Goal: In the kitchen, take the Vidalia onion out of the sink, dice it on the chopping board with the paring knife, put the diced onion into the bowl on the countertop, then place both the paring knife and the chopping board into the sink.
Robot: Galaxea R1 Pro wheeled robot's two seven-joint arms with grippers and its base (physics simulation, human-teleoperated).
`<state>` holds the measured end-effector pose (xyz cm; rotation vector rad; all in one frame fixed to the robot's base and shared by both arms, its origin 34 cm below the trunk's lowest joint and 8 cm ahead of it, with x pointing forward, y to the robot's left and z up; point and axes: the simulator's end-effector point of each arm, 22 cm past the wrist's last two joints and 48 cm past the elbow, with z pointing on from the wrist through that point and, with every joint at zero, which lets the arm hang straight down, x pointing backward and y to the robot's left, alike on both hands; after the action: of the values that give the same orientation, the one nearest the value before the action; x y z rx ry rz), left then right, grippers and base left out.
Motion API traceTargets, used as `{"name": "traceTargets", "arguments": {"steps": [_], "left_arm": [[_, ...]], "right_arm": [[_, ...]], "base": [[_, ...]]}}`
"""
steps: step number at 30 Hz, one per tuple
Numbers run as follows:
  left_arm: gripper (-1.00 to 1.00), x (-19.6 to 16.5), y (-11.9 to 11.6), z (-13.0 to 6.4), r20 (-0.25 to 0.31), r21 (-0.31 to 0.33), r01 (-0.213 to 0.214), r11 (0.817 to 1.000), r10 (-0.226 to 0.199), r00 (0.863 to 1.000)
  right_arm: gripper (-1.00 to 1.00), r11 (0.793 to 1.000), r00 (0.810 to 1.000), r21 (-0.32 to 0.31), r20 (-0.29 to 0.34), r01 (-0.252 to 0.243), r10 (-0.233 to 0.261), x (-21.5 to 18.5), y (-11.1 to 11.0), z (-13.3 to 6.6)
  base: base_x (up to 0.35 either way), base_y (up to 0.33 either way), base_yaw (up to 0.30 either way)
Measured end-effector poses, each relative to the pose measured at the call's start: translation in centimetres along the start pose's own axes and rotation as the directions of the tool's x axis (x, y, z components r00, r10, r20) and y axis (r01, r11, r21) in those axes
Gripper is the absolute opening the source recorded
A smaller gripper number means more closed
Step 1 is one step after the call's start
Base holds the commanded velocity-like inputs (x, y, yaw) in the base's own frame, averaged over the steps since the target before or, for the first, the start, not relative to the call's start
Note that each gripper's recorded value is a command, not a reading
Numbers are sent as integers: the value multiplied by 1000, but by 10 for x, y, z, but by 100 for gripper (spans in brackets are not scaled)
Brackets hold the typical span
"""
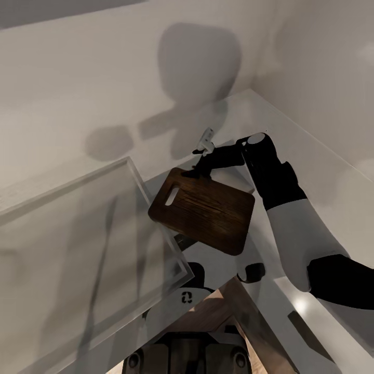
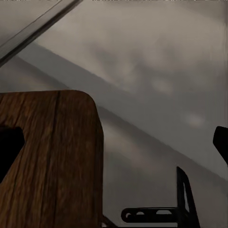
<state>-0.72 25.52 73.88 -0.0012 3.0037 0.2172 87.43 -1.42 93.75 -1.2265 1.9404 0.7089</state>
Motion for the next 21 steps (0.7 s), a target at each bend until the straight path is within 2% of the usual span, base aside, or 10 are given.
{"name": "traceTargets", "arguments": {"steps": [21], "left_arm": [[100, 0, 0, 0, 1, 0, 0, 1000, 0, 1000]], "right_arm": [[100, 1000, 1000, -25, 3, -11, 11, -1, 8, 6]], "base": [[0, 0, 0]]}}
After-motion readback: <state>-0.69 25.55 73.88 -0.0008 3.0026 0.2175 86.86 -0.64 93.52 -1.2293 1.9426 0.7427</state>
